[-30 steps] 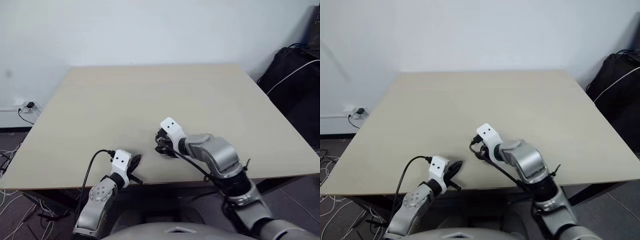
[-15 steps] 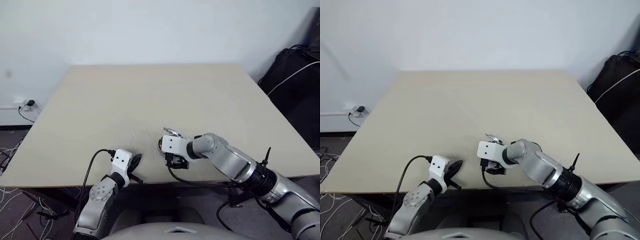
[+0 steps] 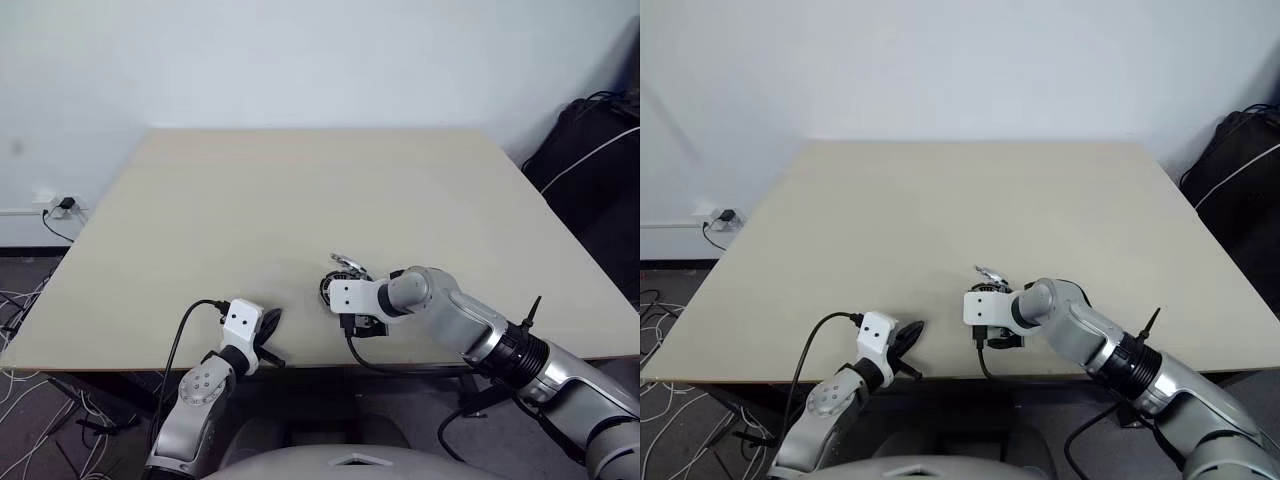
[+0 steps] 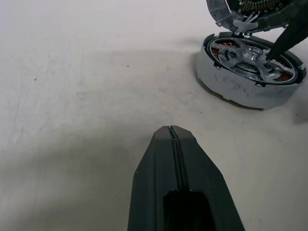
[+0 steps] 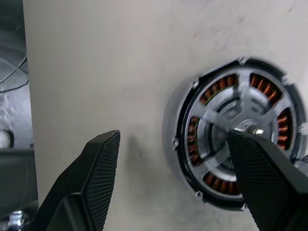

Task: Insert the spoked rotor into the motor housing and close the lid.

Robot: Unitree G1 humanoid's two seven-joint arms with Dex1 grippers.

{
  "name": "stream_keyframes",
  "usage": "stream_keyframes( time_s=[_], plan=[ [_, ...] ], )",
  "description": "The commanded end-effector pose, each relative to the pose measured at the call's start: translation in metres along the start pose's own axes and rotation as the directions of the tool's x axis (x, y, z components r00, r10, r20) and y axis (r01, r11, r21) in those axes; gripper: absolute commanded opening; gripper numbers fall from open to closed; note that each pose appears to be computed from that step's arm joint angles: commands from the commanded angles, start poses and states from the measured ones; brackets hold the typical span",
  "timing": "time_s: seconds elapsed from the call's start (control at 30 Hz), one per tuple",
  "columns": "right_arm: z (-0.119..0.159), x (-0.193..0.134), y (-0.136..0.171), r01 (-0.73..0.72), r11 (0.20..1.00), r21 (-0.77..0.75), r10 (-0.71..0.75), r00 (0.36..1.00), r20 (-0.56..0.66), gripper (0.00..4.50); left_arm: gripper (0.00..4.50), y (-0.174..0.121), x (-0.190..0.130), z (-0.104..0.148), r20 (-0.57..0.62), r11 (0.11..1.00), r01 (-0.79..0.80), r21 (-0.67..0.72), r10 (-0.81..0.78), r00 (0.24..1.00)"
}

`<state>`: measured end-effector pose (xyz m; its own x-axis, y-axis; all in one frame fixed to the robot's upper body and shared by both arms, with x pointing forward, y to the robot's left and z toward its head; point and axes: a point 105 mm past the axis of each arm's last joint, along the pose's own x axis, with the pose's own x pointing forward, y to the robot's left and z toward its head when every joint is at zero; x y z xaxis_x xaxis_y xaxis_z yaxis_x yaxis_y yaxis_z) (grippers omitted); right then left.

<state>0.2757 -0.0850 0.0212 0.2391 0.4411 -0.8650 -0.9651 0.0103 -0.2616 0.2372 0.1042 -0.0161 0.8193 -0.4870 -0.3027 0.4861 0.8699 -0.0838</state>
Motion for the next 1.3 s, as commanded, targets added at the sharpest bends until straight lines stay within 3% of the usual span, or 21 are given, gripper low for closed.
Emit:
stream_keyframes(
  time_s=[0.03,0.13,0.2,0.5,0.57,0.83,1.07,1.3],
  plan=[
    [-0.002,-0.004,-0.005,0.017,1.000,-0.026,-0.018,1.000,-0.007,3.73,0.00,-0.001,0.001,0.020,0.074,1.000,-0.001,0.013,0.000,0.997],
    [-0.006,-0.002,-0.003,0.012,1.000,-0.024,-0.013,1.000,-0.023,3.73,0.00,-0.001,0.001,0.020,0.075,1.000,-0.003,0.011,0.002,0.997],
    [-0.008,-0.001,-0.004,0.015,1.000,-0.023,-0.016,0.999,-0.030,3.33,0.00,-0.002,0.001,0.020,0.075,1.000,-0.003,0.011,0.002,0.997],
    [-0.009,0.001,-0.008,0.054,0.998,-0.009,-0.055,0.998,-0.032,0.45,0.00,-0.001,0.001,0.021,0.079,1.000,-0.006,0.008,0.006,0.997],
    [-0.008,0.001,-0.009,0.060,0.998,-0.004,-0.060,0.998,-0.029,0.08,0.00,-0.001,0.001,0.021,0.080,1.000,-0.006,0.007,0.006,0.997],
    [0.004,-0.003,-0.008,0.057,0.970,0.237,-0.069,0.997,0.041,0.08,0.00,-0.001,0.002,0.020,0.078,1.000,-0.002,0.009,0.001,0.997],
    [0.027,-0.003,0.003,-0.031,0.873,0.487,-0.038,0.991,0.131,0.08,0.00,-0.002,0.002,0.020,0.076,1.000,0.009,0.011,-0.010,0.997],
    [0.033,0.006,-0.006,0.022,0.777,0.629,-0.121,0.986,0.115,0.08,0.00,-0.003,0.003,0.020,0.075,1.000,0.012,0.013,-0.013,0.997]
  ],
)
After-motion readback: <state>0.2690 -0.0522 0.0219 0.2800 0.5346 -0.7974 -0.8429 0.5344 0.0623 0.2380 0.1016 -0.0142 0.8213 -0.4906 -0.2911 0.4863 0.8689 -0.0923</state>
